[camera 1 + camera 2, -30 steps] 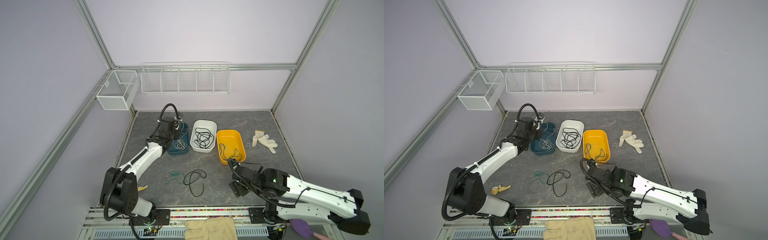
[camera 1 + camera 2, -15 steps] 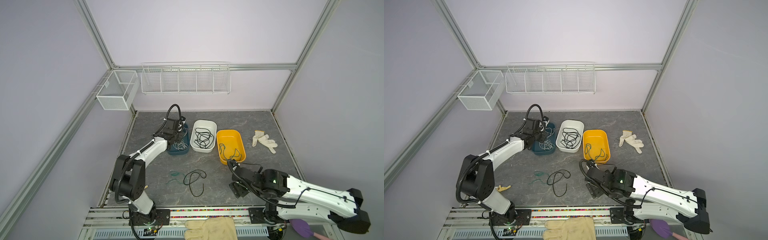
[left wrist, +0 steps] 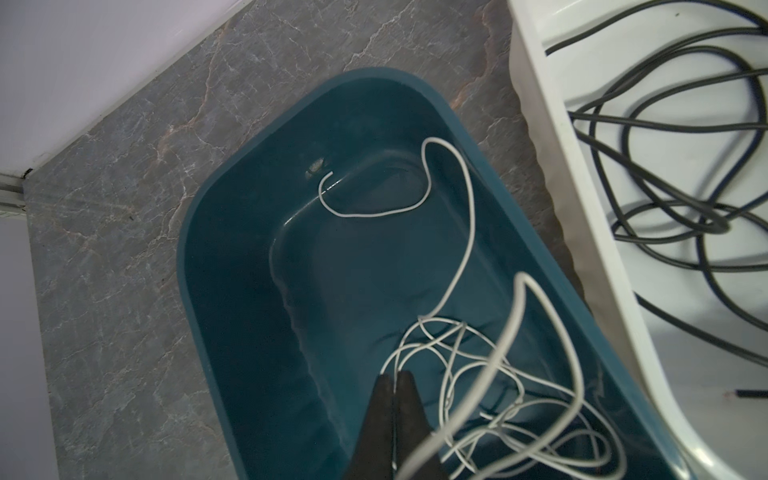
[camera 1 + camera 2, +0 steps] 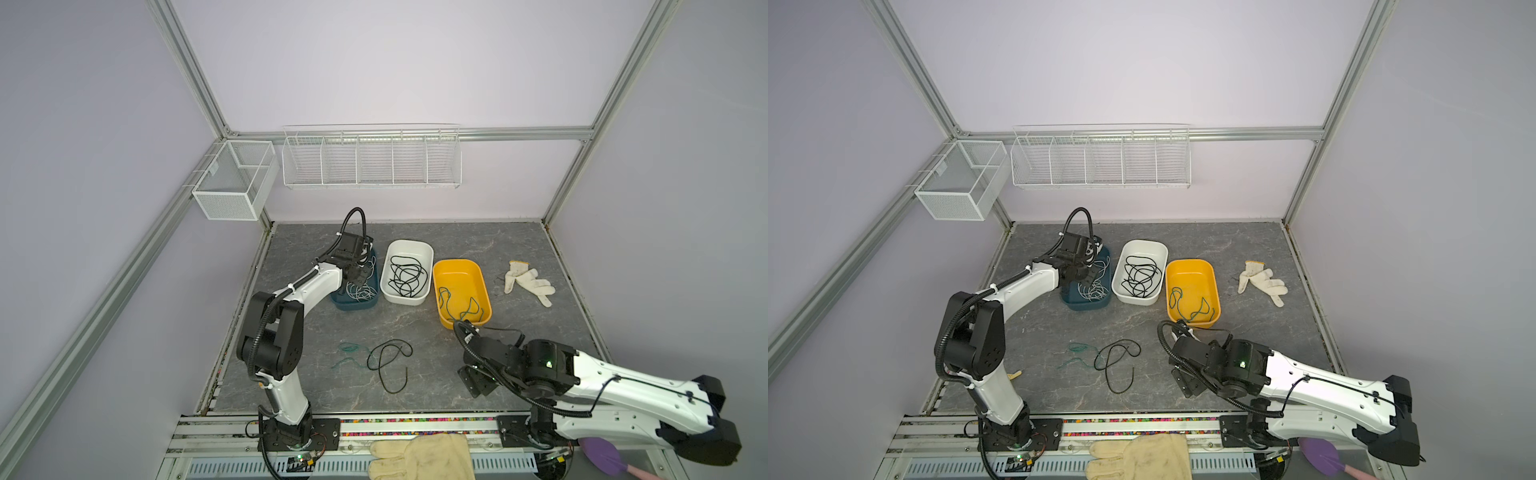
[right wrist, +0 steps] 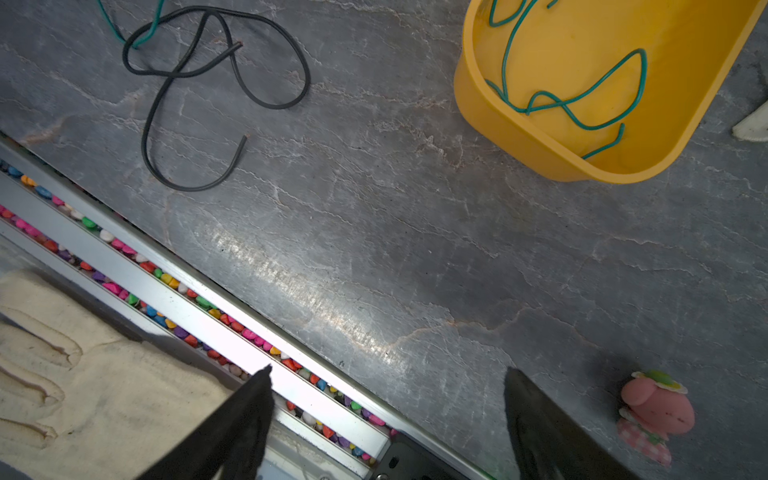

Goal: Untangle the cables
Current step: 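Open the left gripper to release the white cable in the teal tub, then withdraw the left gripper while the right gripper moves over the black cable, then lower the right gripper onto the black cable on the table and grasp, then lift the black cable with the right gripper toward the white tub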

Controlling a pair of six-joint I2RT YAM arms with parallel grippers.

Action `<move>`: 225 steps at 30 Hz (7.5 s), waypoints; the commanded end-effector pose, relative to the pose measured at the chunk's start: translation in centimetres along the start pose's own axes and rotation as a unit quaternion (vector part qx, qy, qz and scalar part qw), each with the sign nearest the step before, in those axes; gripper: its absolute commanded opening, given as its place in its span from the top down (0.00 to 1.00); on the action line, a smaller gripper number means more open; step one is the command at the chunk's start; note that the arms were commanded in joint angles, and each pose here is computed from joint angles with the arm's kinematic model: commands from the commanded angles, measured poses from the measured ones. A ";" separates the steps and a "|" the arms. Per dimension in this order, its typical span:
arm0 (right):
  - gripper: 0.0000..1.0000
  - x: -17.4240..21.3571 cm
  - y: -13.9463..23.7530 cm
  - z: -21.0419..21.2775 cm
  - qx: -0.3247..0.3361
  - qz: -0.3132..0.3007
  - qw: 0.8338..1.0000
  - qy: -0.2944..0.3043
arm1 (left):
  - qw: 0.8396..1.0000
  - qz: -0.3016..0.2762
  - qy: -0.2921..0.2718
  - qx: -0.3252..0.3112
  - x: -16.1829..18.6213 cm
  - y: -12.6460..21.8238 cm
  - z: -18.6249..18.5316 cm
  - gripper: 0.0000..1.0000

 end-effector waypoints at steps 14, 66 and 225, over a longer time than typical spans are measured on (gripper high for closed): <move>0.12 0.4 0.3 -0.1 0.008 -0.002 1.000 0.003 | 0.998 0.062 0.015 -0.004 0.3 -0.9 0.4 0.78; 0.12 -1.1 3.1 0.2 -0.084 -0.116 0.983 -0.116 | 0.956 -0.246 0.137 0.088 7.7 18.7 -3.0 0.01; 0.93 -9.0 -5.6 6.5 -0.041 -0.085 0.976 -0.196 | 0.956 -0.289 -0.056 -0.012 12.5 18.4 -6.3 0.01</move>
Point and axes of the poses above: each gripper's point midway between its finger pads, its own y axis back along the fingers, its own z axis along the line the jaws close on, x = y × z, the point moved 8 cm from there along y, back along the fingers, and after that the axes turned 5 degrees about -y, right-handed, at the moved point
